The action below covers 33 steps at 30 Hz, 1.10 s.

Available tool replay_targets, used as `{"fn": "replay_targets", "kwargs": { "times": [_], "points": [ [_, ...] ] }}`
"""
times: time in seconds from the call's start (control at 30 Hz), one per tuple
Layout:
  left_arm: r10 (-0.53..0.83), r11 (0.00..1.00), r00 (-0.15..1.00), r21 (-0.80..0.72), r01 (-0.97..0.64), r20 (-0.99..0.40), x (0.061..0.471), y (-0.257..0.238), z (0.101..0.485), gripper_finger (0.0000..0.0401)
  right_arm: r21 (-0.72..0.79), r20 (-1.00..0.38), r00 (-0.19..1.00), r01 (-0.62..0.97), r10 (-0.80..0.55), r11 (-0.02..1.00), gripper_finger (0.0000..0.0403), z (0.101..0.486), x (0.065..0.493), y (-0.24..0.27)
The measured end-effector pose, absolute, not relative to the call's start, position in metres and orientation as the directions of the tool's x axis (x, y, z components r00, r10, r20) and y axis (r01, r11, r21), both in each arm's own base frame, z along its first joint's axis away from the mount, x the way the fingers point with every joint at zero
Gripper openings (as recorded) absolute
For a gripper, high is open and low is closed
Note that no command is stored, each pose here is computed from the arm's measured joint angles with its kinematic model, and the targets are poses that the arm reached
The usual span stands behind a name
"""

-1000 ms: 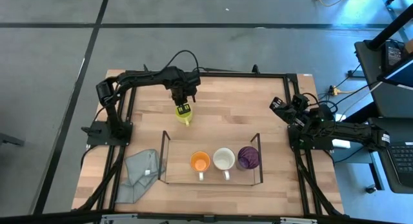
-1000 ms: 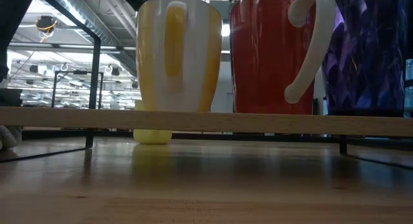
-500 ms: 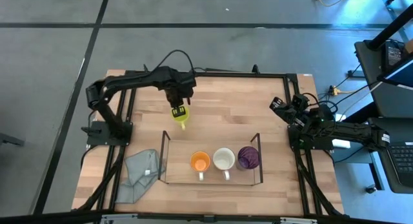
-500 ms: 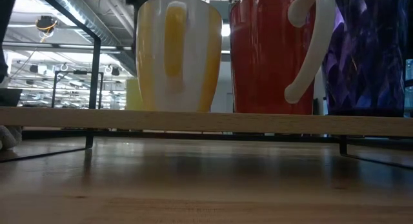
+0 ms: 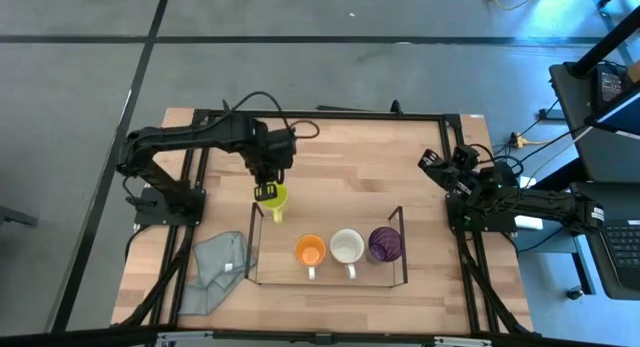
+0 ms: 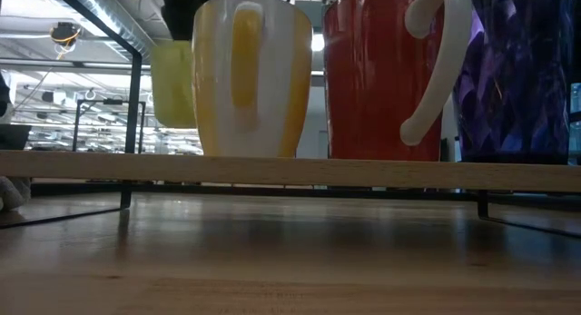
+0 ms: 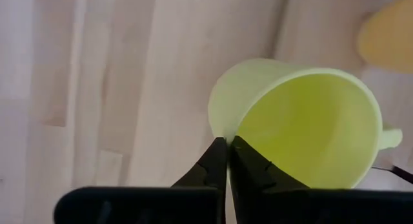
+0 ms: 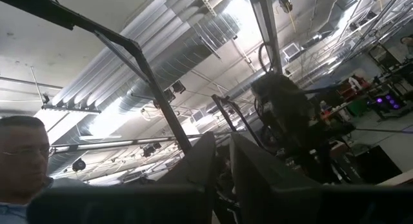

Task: Stack small to large cups/mugs on shelf
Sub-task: Put the yellow mug on the shelf

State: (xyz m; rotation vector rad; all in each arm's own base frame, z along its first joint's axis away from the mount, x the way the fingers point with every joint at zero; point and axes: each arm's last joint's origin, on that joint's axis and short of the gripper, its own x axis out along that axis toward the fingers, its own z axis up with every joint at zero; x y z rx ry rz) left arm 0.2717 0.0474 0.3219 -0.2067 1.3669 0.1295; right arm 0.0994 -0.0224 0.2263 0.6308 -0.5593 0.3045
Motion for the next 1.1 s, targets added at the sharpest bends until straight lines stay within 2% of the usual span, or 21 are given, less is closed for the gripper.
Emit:
{"fn": "replay_targets", "kwargs": {
  "times": [0.3, 0.47, 0.73, 1.03, 1.1],
  "points": [
    [-0.077, 0.985, 0.204, -0.106, -0.136, -0.976, 0.279, 0.012, 0.321, 0.0000, 0.473, 0.578, 0.810, -0.430, 0.098, 0.769, 0.0051, 0.226, 0.099, -0.023],
    [-0.092, 0.982, 0.229, -0.127, -0.142, -0.969, 0.281, -0.001, 0.321, 0.0000, 0.473, 0.577, 0.811, -0.430, 0.098, 0.769, 0.0051, 0.226, 0.099, -0.023],
    [-0.118, 0.983, 0.176, -0.141, -0.119, -0.977, 0.286, -0.035, 0.312, 0.0000, 0.507, 0.578, 0.810, -0.451, 0.098, 0.734, 0.0051, 0.226, 0.099, -0.022],
    [-0.145, 0.979, 0.220, -0.173, -0.111, -0.965, 0.287, -0.061, 0.310, 0.0000, 0.526, 0.577, 0.811, -0.461, 0.098, 0.715, 0.0051, 0.226, 0.099, -0.023],
    [-0.148, 0.977, 0.200, -0.175, -0.125, -0.969, 0.285, -0.066, 0.303, 0.0000, 0.526, 0.577, 0.811, -0.461, 0.099, 0.715, 0.0051, 0.226, 0.099, -0.022]
  ]
}}
